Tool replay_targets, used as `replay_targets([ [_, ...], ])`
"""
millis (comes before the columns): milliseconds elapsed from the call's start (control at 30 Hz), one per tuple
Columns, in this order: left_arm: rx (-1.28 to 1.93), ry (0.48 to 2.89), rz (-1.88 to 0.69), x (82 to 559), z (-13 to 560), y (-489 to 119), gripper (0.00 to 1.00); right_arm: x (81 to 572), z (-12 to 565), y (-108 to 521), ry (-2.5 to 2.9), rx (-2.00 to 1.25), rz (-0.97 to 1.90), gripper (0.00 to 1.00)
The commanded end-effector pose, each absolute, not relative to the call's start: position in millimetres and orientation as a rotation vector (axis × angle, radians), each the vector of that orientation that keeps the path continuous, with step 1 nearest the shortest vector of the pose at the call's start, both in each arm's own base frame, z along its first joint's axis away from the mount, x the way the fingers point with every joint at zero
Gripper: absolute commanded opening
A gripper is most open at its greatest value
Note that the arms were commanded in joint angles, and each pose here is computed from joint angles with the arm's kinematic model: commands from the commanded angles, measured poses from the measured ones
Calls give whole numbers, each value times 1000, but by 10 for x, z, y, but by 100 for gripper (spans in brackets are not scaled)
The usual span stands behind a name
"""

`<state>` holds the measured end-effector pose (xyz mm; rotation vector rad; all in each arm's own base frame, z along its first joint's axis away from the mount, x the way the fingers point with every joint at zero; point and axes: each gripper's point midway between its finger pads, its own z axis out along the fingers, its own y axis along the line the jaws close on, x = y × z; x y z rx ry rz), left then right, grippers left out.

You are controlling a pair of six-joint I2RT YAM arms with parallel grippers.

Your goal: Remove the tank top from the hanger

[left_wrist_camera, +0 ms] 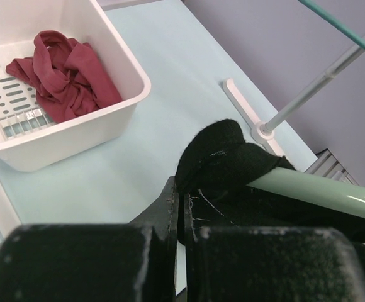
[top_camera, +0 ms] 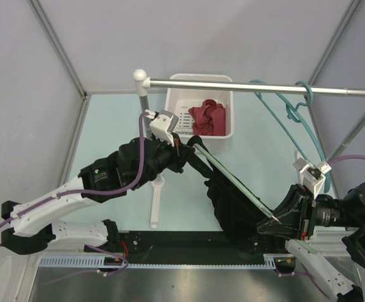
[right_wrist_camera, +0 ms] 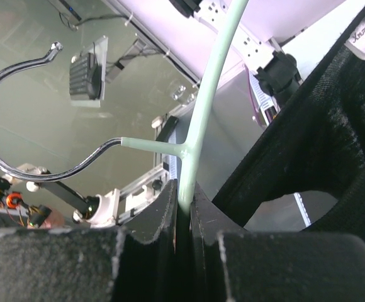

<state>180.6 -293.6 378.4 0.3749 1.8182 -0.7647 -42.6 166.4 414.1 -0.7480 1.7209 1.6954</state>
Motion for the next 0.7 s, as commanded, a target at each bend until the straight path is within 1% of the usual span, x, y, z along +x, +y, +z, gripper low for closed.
replay_targets([
  [0,189,1807,-484,2182,3793,-2296,0,-1009,4280,1429,1549,-1023,1769,0],
  [233,140,1806,-473,2223,3834,-2213,0,-1066,4192,1383,1556,-1055,1775,0],
  [433,50,1790,-456,2237,3918,-2000,0,-1120,4142,1340,1549,-1086,1776,0],
  [600,58,1668,-650,2115,4192,-2075,0,-1120,4023,1294,1602,-1068,1746,0],
  [667,115,1633,-720,2022,4271,-2127,0,-1103,4060,1283,1590,-1045,1730,0],
])
